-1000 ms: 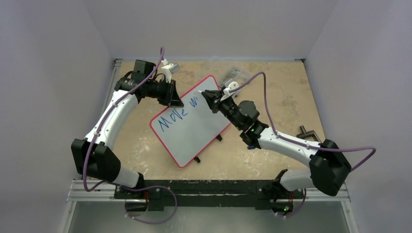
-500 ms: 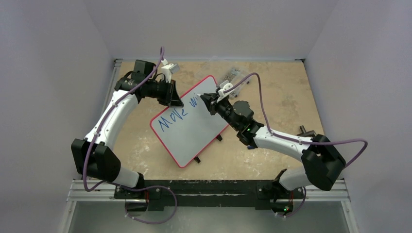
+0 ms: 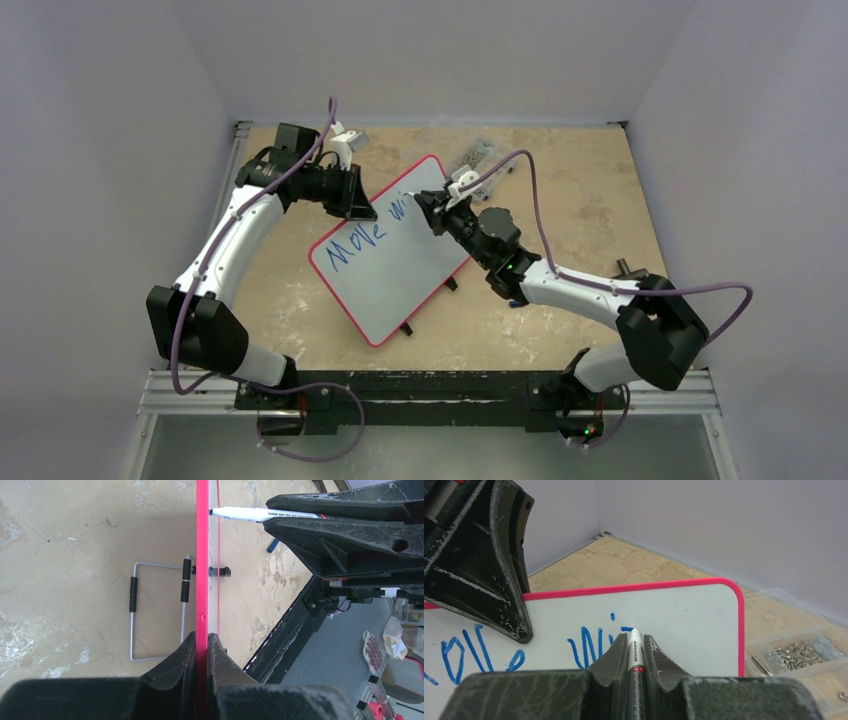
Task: Write a sentence on the whiteboard
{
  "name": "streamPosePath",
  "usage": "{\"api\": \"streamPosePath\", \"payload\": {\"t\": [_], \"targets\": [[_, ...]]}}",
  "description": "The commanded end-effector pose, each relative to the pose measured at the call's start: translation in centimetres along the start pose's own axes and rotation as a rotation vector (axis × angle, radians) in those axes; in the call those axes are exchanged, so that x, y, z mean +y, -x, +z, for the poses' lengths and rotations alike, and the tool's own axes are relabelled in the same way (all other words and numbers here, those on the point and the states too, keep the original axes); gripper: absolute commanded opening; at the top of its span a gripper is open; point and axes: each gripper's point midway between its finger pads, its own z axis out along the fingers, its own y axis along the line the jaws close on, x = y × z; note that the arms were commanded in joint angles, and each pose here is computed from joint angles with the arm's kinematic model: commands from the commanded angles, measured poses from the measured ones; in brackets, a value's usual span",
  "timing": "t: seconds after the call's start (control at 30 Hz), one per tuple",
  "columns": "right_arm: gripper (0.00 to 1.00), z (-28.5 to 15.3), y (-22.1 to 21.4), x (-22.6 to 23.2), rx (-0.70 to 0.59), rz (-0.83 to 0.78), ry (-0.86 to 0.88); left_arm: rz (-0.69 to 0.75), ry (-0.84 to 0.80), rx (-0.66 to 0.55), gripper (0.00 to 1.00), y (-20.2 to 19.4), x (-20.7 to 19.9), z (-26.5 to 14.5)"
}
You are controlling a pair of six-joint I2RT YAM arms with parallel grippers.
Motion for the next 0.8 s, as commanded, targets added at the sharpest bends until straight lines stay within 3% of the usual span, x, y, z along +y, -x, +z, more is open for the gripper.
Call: {"api": "streamPosePath", "payload": {"t": [0.0, 0.5, 0.77], "targets": [[0.0, 0.8, 0.5, -1.5, -0.001, -0.036, -0.064, 0.096, 0.002, -0.067, 0.0, 1.5, -0.7, -0.9], [0.0, -0.2, 5.4, -0.8, -0.101, 0.003, -0.027, 0.096, 0.008, -0.066, 0.0, 1.5, -0.5, -0.9], [0.0, 0.5, 5.6, -0.6, -0.108, 0.003, -0.018, 0.094, 0.008, -0.065, 0.0, 1.5, -0.5, -0.9]]}}
